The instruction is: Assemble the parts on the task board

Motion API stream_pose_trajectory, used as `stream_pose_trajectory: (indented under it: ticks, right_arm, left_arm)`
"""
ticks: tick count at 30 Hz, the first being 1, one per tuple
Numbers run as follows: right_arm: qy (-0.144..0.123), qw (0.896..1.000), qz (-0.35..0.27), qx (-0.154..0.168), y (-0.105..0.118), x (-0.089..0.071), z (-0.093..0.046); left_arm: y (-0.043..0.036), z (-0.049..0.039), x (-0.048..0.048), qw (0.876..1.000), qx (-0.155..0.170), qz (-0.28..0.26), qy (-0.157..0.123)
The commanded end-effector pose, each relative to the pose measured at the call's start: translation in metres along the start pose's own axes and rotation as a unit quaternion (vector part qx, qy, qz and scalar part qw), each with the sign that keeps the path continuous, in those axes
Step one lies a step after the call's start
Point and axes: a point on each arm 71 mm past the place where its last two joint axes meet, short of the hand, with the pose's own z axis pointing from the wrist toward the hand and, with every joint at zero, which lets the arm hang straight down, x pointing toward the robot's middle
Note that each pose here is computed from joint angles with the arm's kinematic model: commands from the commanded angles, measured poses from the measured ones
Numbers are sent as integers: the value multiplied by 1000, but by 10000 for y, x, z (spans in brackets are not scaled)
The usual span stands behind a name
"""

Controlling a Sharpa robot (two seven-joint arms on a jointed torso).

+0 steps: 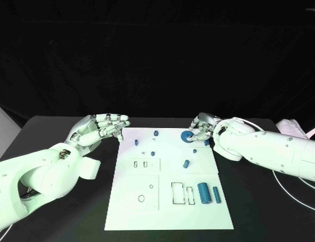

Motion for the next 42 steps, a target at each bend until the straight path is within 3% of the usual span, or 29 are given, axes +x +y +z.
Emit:
stream_pose_trajectory:
  ticks: [1,24,31,42]
  right_arm:
    - [-1,1000,-1,3,1,18,9]
    - [5,1000,-13,5,29,98,56]
    - [-35,998,-52,-26,127,89,20]
    - [-97,990,-58,-80,358,52,-95]
  left_arm:
    - [-12,4,24,1000,3,0,10]
    - [-11,-1,21,1000,1,-1,11]
    - [-12,-3,19,1000,0,-1,11]
    - [-10,-1,12,1000,0,0,11]
